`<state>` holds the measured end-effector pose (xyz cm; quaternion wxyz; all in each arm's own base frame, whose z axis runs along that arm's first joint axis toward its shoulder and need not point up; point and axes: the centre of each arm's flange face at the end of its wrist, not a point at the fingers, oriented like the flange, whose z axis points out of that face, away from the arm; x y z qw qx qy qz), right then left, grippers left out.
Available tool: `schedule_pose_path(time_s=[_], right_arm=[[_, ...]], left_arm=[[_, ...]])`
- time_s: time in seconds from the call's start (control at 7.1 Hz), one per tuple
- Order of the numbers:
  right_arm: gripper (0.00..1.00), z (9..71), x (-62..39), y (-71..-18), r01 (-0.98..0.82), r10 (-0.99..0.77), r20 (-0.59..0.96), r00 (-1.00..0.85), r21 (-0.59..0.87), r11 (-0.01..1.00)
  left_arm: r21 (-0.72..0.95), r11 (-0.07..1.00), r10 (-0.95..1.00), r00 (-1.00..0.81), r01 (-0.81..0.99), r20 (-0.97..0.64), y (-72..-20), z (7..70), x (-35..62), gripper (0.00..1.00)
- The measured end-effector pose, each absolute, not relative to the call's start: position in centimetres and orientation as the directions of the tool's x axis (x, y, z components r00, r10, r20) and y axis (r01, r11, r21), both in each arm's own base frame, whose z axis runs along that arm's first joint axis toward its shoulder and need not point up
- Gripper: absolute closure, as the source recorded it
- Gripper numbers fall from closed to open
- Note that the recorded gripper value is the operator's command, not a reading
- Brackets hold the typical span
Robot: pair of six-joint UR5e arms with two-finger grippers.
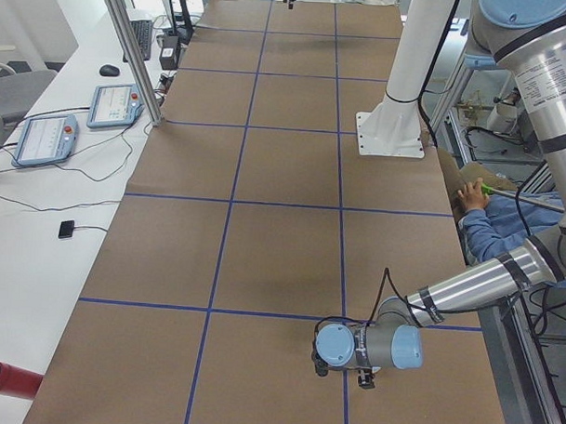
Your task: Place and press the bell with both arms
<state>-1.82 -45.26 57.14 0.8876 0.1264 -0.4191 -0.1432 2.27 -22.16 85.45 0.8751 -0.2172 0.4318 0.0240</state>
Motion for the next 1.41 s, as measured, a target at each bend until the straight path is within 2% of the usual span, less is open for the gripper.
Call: schedule_pose_path(time_s=[1.13, 1.41], right_arm=[[0.0, 57.2, -1.9, -45.3, 0.149, -0.359, 0.708, 0.608, 0.342, 0.928], [0.0, 57.3, -1.8, -45.3, 0.149, -0.358, 0.708, 0.609, 0.341, 0.928]], left_arm=[[-0.368, 0.885, -0.112, 0.637, -0.286, -0.763, -21.8, 86.1, 3.6, 0.03], [-0.368, 0.881, -0.104, 0.638, -0.296, -0.763, -21.8, 86.1, 3.9, 0.06]])
